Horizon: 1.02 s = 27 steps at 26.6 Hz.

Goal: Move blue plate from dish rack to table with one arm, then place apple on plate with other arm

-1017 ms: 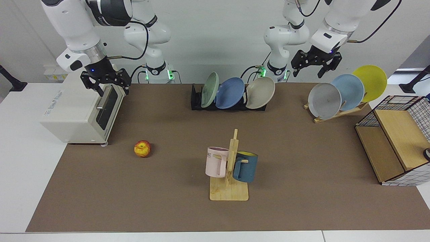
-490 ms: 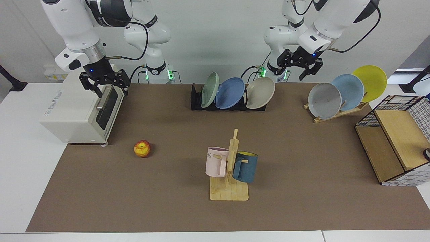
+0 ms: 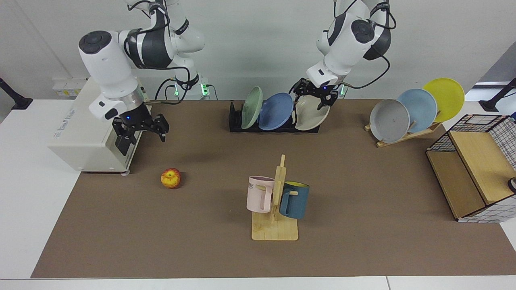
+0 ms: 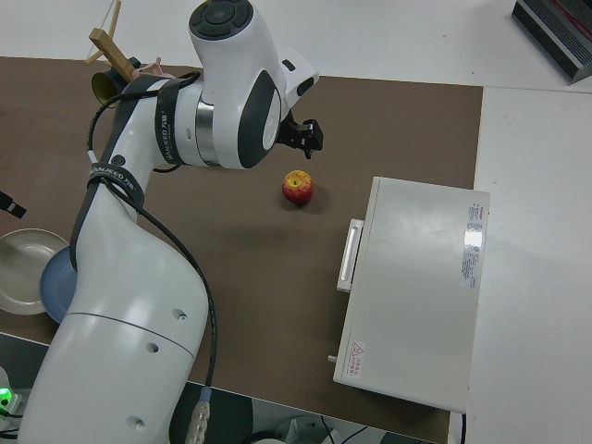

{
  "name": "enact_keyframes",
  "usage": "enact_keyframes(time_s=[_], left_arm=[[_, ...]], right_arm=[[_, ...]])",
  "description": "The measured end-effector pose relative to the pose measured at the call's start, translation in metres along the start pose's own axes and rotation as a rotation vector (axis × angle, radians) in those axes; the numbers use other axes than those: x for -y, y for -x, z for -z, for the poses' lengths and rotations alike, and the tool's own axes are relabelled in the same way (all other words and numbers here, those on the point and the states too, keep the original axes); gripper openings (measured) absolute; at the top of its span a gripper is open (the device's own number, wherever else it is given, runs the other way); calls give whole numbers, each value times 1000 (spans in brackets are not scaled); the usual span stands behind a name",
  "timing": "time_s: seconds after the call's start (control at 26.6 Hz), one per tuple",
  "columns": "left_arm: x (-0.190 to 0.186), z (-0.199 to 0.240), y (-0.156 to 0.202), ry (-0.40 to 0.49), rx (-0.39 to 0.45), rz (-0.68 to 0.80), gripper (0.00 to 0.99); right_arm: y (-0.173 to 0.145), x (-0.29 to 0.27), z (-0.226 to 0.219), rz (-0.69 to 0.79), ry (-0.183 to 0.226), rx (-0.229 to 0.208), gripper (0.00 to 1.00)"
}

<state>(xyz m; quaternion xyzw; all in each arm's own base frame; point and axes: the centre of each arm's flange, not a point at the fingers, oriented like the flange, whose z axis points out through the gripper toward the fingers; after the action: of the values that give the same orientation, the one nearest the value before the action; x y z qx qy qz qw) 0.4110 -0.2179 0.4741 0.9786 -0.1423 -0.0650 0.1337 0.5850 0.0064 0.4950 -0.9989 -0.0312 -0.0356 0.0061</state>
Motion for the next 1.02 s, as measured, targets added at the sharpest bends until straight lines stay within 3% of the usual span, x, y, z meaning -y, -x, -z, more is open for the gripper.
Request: enact_keyframes(time_s=[0.23, 0.38, 0.45, 0.49, 0.53, 0.72, 0.75, 0.79, 0.9, 1.02], left_arm=[[-18, -58, 20, 1, 47, -13, 978], [-36, -91, 30, -3, 50, 1, 956], [-40, -97, 32, -7, 58, 18, 894], [-42, -98, 33, -9, 61, 27, 846], [-43, -99, 33, -10, 62, 39, 722], [-43, -99, 34, -11, 63, 77, 441], [-43, -99, 34, -11, 66, 81, 388], [-44, -99, 34, -12, 72, 84, 273], [-45, -96, 37, -14, 99, 85, 110], [-49, -87, 39, -16, 127, 81, 110]], right_arm=[[-18, 0, -49, -1, 12, -15, 996], [-25, 1, -77, 1, 17, -2, 1000], [-28, 2, -89, 1, 17, 0, 1000], [-29, 2, -94, -1, 15, -2, 1000], [-30, 3, -99, -6, 10, -3, 1000], [-35, 11, -122, -24, -25, 0, 1000], [-35, 13, -125, -23, -28, 4, 1000], [-35, 15, -128, -22, -29, 7, 1000], [-36, 17, -138, -19, -27, 9, 996], [-36, 16, -152, -22, -22, -4, 1000]])
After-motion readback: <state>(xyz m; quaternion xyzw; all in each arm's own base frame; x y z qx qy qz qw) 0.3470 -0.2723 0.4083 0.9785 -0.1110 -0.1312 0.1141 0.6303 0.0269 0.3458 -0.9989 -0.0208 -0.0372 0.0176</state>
